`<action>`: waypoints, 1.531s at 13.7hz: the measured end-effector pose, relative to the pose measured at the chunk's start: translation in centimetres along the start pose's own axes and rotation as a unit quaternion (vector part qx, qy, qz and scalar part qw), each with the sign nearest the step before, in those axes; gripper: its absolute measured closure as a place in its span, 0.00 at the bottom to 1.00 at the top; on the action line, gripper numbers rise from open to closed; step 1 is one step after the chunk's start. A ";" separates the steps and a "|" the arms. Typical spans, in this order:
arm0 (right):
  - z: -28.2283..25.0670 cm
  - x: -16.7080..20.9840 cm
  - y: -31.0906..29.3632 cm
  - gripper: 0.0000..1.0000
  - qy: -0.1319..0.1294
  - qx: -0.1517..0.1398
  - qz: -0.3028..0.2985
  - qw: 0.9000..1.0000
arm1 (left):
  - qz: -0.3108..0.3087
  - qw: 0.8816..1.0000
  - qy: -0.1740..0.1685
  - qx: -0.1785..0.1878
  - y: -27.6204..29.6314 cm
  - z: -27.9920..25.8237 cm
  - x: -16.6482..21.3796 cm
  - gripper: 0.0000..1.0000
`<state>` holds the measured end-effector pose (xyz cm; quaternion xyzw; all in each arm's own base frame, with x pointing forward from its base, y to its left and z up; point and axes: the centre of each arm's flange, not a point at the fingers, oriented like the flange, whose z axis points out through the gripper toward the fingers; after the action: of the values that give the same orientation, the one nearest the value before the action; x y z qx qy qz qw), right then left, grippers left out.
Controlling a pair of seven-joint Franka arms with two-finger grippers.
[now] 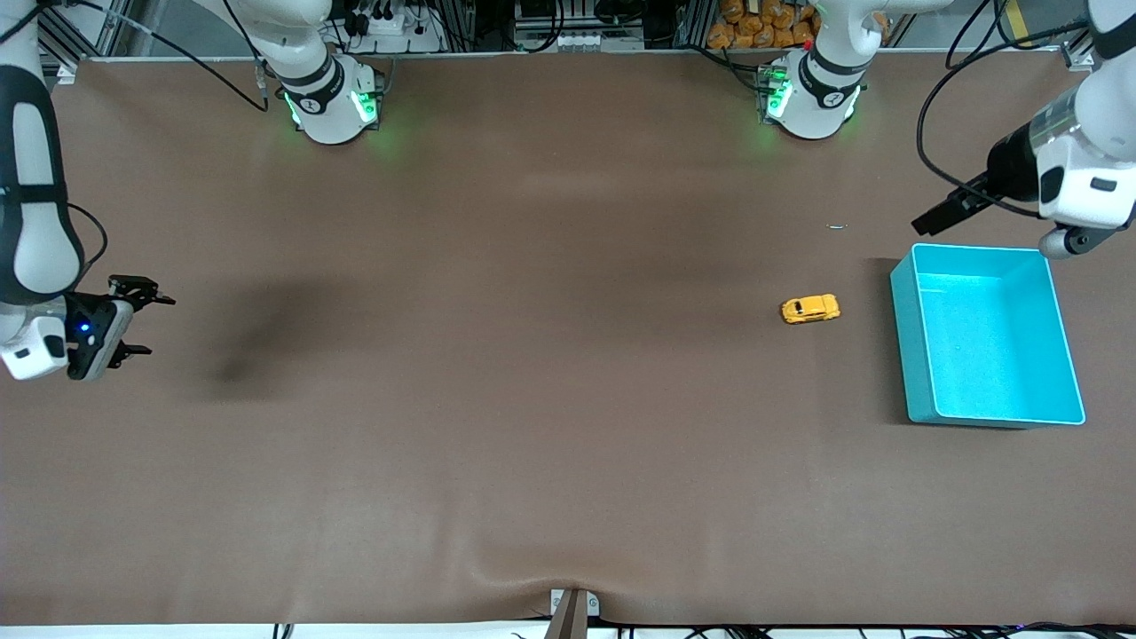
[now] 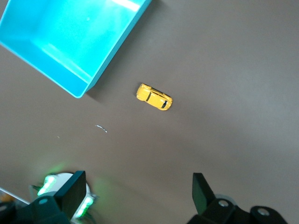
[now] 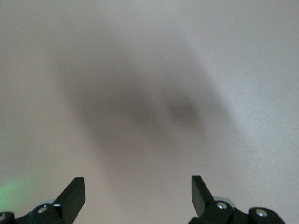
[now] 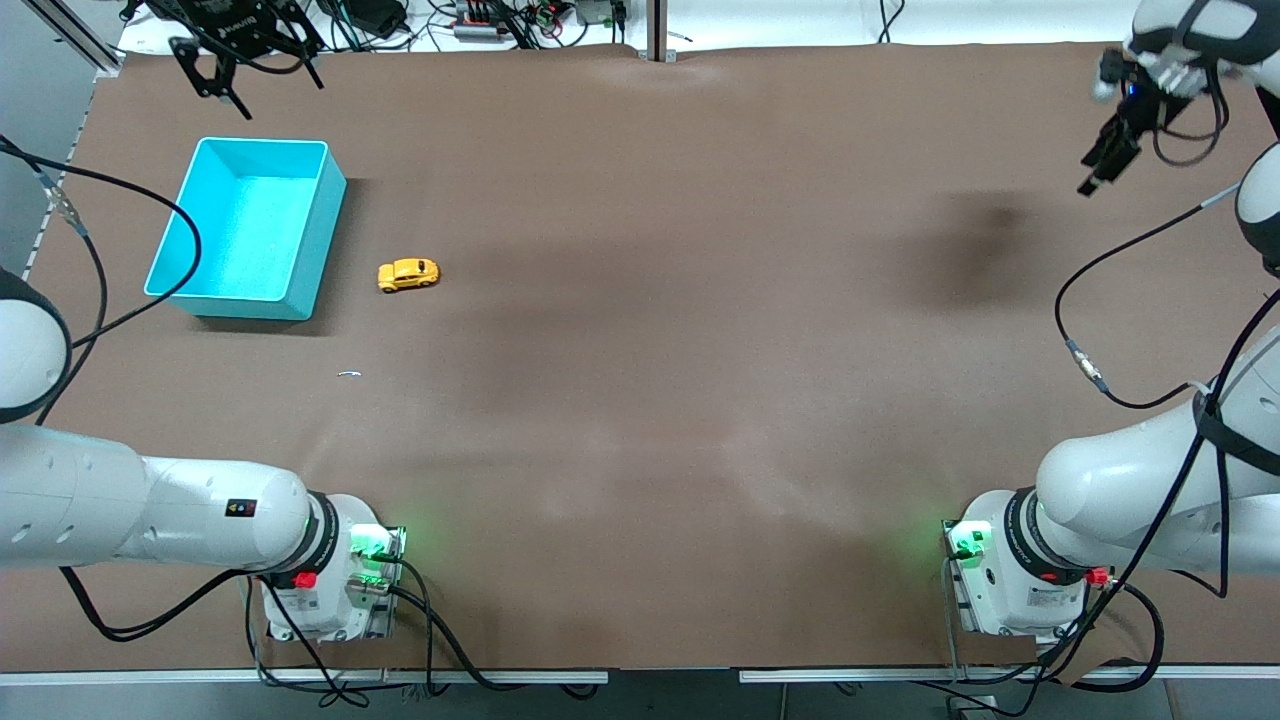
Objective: Wind and store yellow beetle car
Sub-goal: 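Move the left gripper to the car while the right gripper retracts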
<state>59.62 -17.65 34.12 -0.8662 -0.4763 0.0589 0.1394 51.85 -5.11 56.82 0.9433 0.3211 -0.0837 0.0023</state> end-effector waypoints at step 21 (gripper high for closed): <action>-20.9 14.8 -17.8 0.00 0.051 -0.096 0.353 0.929 | -0.334 0.942 0.016 -0.022 0.1 23.1 2.4 0.00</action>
<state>58.12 -0.09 59.81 -0.9894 -0.1356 0.0140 0.0495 50.18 -5.02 33.68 0.7828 0.6195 -0.0574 -0.0107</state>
